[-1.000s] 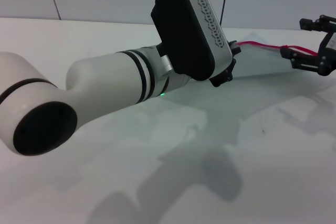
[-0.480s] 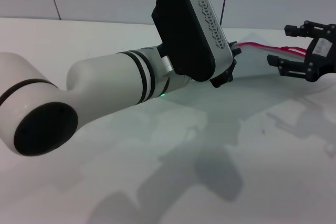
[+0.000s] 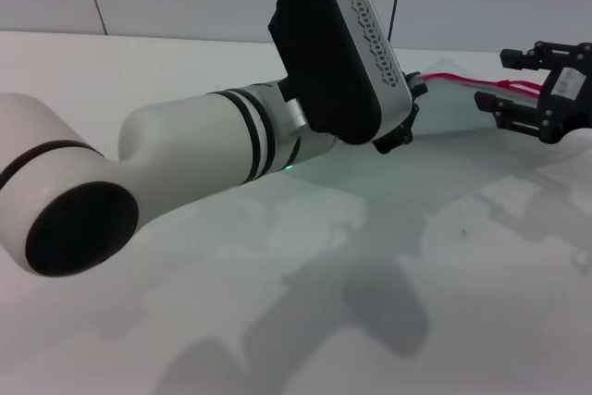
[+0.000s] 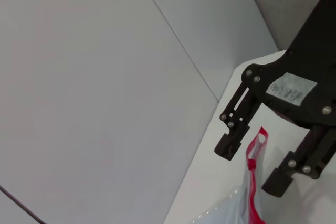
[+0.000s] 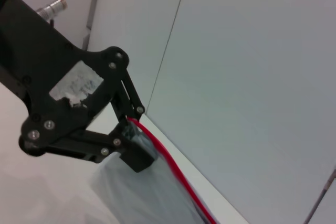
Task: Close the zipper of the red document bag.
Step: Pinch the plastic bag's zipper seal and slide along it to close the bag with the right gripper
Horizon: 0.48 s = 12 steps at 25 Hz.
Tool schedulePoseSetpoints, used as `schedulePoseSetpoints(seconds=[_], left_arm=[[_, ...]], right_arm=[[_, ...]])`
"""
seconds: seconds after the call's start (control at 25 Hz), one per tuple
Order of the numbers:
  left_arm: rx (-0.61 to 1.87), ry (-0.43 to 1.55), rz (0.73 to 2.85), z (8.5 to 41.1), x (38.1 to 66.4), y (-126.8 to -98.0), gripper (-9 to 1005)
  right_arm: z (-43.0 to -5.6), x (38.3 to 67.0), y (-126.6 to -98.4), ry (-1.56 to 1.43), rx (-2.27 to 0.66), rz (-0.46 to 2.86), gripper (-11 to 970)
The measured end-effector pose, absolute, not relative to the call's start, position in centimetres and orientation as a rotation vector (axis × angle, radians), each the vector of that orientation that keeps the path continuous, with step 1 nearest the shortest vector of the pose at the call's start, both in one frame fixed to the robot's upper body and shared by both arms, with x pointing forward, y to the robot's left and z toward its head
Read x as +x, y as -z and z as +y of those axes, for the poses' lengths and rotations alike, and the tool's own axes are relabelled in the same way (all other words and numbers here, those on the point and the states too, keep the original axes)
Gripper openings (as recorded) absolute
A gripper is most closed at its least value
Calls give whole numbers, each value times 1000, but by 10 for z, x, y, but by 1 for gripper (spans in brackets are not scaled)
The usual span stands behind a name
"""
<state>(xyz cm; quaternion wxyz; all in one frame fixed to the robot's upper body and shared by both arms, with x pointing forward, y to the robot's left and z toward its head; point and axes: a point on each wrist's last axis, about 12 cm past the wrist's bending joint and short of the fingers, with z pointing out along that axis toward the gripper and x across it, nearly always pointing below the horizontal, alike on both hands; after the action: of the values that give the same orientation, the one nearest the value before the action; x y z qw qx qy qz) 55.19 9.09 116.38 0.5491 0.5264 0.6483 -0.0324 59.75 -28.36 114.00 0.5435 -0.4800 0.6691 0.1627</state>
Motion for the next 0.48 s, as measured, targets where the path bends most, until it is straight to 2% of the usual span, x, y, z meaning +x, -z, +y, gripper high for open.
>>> schedulePoseSetpoints(seconds=[0.48], left_arm=[[1248,75,1529,90,552,-1165,70]], right_arm=[[-283,599,-1139,-378,-1158,1599,503]])
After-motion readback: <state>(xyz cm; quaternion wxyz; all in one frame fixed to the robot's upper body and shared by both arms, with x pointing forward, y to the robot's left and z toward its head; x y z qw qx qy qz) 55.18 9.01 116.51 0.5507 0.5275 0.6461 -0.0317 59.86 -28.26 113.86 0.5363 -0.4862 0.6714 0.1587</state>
